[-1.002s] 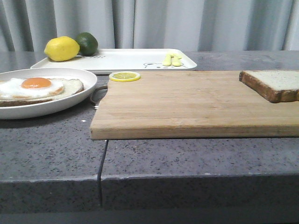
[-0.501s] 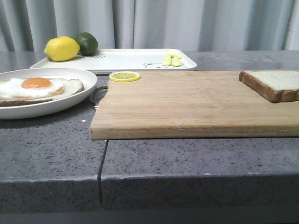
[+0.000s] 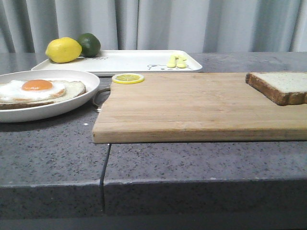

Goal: Place bread and move sandwich to tray
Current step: 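Lower the right gripper and grasp the bread slice by its edge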

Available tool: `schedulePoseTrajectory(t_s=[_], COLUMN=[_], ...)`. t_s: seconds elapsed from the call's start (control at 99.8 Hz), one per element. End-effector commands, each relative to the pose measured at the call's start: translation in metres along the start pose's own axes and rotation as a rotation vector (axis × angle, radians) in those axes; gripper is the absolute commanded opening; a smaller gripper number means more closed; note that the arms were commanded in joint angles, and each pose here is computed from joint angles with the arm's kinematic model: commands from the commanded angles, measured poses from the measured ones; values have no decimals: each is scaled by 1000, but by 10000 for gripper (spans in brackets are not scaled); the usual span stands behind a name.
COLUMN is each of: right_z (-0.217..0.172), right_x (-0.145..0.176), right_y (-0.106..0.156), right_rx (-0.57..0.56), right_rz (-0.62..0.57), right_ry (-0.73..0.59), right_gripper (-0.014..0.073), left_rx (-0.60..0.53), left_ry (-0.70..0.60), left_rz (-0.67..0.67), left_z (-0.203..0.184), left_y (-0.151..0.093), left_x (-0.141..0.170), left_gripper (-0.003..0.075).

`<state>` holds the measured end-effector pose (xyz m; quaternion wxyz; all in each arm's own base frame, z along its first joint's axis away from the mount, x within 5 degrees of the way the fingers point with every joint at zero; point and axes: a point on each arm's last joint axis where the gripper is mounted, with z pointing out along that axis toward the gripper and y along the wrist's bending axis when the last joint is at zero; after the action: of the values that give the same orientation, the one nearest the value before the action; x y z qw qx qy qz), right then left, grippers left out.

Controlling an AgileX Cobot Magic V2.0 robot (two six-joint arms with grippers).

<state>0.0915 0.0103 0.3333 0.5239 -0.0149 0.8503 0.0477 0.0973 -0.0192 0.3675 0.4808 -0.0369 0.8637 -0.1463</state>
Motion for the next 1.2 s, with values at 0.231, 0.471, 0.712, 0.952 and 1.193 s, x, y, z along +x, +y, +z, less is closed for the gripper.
schedulePoseTrajectory(t_s=[0.231,0.471,0.712,0.952,1.193], right_z=[4,31,63,101,132], right_x=[-24,-34,-36,-33,-24], right_y=[5,-11,-31,-47,-60], right_rx=[-51,-7,-10,-51,-42], right_rz=[-37,58,168,262,319], right_ry=[-141,-144,-97,-53,5], right_gripper=[496,496,496,496,496], left_rx=[21,21,21,21,21], left_ry=[-81,-80,-80,-80,-80], left_rz=[-13,-13,-13,-13,-13], left_z=[-4,-4,-4,-4,-4], left_y=[-4,-4,-4,-4,-4], left_x=[-13,-14,-14,-14,-14], left_gripper=[617,617,617,617,617])
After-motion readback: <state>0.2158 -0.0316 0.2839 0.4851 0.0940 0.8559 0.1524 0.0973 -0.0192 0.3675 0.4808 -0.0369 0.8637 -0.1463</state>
